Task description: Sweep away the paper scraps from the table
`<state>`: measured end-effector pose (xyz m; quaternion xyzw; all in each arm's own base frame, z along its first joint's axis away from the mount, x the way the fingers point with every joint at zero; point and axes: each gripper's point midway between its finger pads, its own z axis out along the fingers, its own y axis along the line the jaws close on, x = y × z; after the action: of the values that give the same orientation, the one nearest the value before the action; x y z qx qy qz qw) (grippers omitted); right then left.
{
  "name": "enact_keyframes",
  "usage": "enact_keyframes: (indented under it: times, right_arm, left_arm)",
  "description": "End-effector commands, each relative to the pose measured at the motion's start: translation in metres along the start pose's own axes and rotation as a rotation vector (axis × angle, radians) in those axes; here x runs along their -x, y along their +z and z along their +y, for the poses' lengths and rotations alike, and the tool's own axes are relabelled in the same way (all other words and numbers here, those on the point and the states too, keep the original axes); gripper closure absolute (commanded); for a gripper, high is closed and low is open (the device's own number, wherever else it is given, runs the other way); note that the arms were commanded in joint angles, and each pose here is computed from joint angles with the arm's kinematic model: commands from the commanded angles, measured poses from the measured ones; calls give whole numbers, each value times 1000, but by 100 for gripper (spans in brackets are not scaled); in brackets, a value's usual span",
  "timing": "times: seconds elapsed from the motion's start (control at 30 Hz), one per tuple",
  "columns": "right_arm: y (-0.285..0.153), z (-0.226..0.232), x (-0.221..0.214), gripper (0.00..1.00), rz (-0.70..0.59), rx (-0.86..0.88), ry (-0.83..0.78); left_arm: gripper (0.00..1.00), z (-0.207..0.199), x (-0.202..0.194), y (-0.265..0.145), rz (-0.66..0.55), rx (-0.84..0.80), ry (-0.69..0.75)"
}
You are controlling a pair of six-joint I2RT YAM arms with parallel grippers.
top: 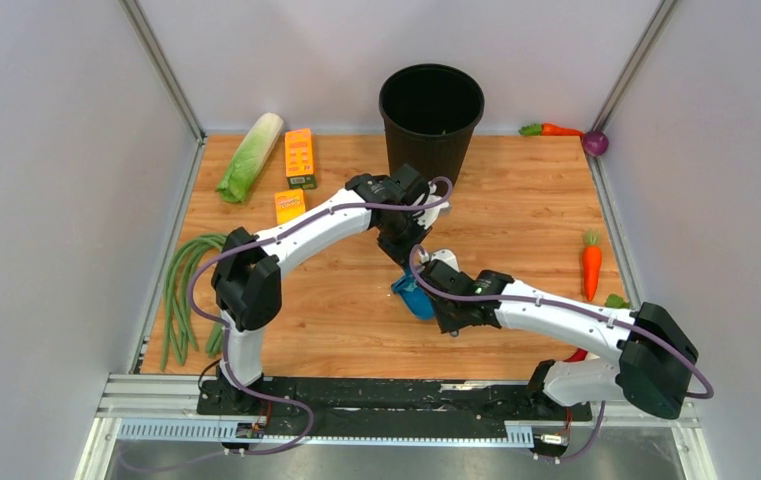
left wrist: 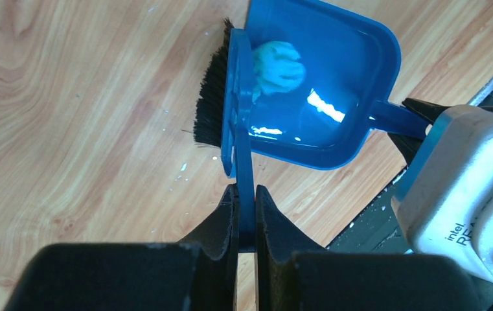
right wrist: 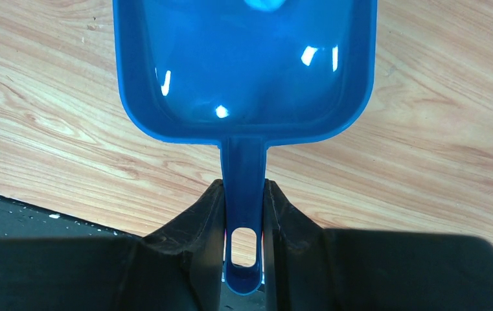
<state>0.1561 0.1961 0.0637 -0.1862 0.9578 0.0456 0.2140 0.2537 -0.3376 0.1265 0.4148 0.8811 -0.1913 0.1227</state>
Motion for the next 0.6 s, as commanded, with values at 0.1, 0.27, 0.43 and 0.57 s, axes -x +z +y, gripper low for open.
enact_keyframes:
  times: [0.1,0.27,0.43,0.57]
  right_arm:
    - [-3,-4,20,100,-118,-21,22]
    - [-3,-9,23,100,-162,-34,45]
    - [-5,-15,30,100,-231,-52,82]
    - [-8,-21,37,100,-304,-59,119]
  left_arm:
    - [100,-31,-21,-18,31,-93,-1]
    - [100,-39,-11,-37,-21,-112,-10]
    - [100,-43,-9,-44,-42,-119,-6]
    - [100,-42,-8,-51,-44,-102,-6]
